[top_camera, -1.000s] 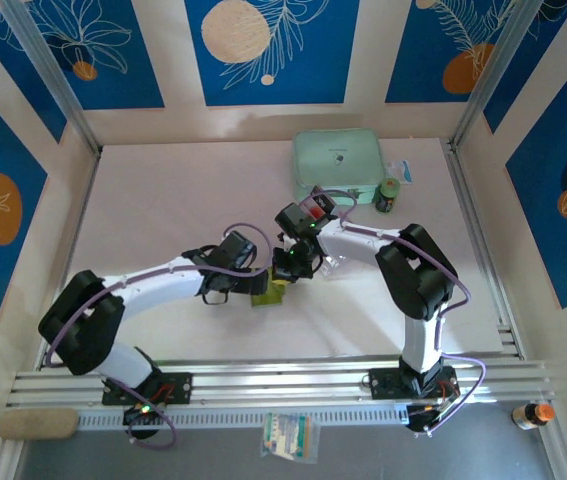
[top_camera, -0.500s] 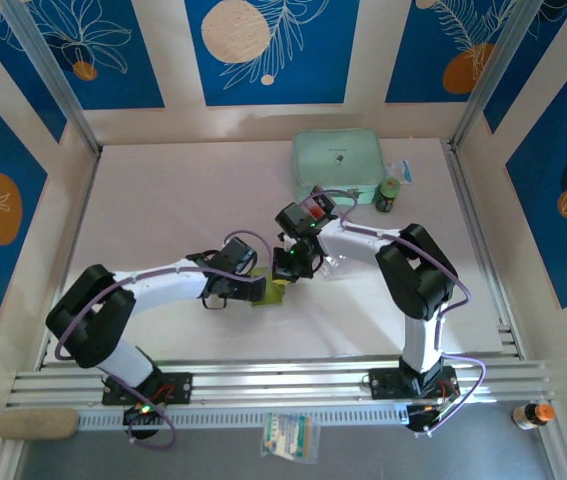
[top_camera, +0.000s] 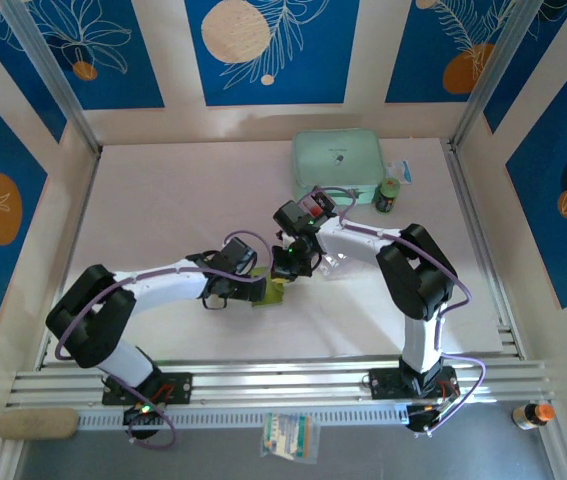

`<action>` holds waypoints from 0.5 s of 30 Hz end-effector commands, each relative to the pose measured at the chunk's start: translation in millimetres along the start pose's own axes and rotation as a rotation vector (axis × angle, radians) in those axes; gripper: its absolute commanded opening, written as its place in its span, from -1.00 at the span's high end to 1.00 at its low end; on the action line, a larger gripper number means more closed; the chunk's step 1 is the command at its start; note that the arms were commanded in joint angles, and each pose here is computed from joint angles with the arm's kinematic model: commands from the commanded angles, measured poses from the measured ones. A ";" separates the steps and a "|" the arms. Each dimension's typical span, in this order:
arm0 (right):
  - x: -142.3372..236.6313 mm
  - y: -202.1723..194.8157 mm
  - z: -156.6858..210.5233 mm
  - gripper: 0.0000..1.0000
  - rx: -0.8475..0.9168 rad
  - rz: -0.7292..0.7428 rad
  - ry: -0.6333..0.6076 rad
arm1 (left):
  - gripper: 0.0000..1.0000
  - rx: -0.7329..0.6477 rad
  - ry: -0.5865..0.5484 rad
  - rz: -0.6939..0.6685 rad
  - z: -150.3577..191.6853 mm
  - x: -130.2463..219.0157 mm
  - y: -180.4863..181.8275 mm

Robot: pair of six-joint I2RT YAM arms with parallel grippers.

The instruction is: Put the credit cards into the card holder

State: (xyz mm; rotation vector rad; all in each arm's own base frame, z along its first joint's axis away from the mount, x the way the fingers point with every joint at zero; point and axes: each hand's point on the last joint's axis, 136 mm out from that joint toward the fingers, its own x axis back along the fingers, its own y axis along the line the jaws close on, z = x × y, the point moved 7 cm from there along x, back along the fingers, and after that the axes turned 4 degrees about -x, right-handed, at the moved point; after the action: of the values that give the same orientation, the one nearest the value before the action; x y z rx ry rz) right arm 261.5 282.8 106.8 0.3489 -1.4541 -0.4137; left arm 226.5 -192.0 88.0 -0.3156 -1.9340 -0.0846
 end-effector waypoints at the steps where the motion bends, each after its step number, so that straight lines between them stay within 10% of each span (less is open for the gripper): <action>1: -3.7 9.1 1.1 1.00 0.015 -0.019 0.018 | -1.00 -0.024 0.070 -0.073 17.3 -11.5 13.9; 15: -26.5 -13.6 8.2 1.00 -0.022 0.041 0.064 | -1.00 -0.020 0.065 -0.070 17.2 -10.5 13.6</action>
State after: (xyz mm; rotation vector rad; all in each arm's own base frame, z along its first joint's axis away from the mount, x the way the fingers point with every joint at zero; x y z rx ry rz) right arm 261.8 286.4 98.7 0.3490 -1.4408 -0.4090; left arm 226.4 -191.9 87.8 -0.3159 -1.9346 -0.0842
